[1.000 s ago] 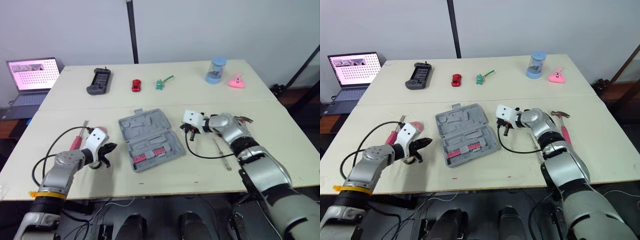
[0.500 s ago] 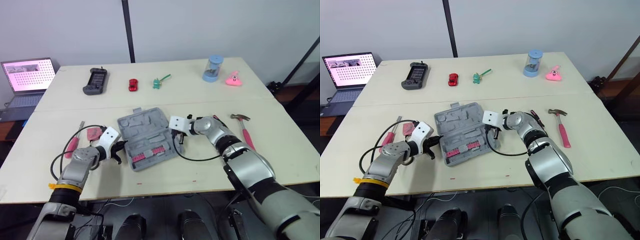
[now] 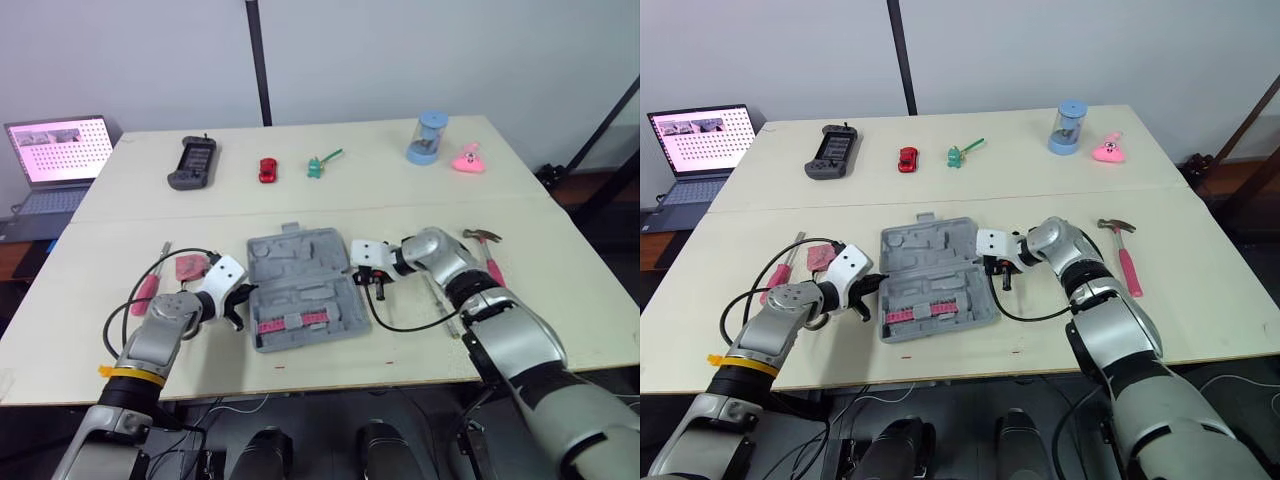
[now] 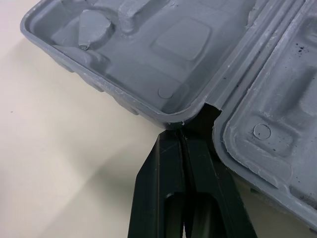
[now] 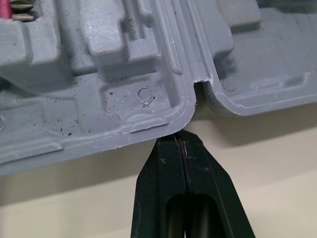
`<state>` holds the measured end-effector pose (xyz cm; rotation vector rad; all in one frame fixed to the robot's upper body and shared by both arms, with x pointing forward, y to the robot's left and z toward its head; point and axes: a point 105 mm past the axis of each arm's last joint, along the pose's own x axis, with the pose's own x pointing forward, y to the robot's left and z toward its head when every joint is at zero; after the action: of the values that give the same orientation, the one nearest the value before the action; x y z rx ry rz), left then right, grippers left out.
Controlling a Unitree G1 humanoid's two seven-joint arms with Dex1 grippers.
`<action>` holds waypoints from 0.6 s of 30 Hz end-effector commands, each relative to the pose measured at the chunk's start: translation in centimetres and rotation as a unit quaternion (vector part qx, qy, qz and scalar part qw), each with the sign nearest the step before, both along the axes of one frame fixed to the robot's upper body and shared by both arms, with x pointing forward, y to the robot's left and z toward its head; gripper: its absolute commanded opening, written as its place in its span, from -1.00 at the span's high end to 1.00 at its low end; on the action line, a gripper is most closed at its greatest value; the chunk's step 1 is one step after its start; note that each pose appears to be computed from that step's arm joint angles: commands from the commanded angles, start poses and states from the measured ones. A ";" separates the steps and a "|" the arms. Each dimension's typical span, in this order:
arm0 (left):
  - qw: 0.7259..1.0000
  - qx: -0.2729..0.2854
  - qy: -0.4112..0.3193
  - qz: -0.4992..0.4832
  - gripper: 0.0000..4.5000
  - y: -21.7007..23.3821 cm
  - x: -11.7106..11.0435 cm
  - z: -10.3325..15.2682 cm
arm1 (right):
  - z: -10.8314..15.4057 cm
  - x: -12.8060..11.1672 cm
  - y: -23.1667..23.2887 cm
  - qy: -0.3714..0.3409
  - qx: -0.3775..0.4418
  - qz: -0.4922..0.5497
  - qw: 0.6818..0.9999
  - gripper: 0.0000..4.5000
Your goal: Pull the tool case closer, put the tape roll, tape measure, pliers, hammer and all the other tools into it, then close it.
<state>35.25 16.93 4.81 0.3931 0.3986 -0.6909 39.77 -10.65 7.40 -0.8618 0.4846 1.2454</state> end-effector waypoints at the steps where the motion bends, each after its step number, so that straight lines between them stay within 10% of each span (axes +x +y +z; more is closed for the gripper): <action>1: 0.997 0.000 0.026 -0.072 0.98 -3.2 -1.4 -1.2 | 2.1 0.7 0.4 -0.006 0.055 -0.027 0.998 1.00; 18: 0.997 0.023 0.008 -0.074 0.98 -1.7 -0.8 -0.4 | 1.4 1.1 0.6 -0.053 0.070 -0.036 0.995 1.00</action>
<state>34.86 16.15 4.96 0.4714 0.3978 -0.7871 40.63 -11.22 7.60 -0.7753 0.4012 1.1284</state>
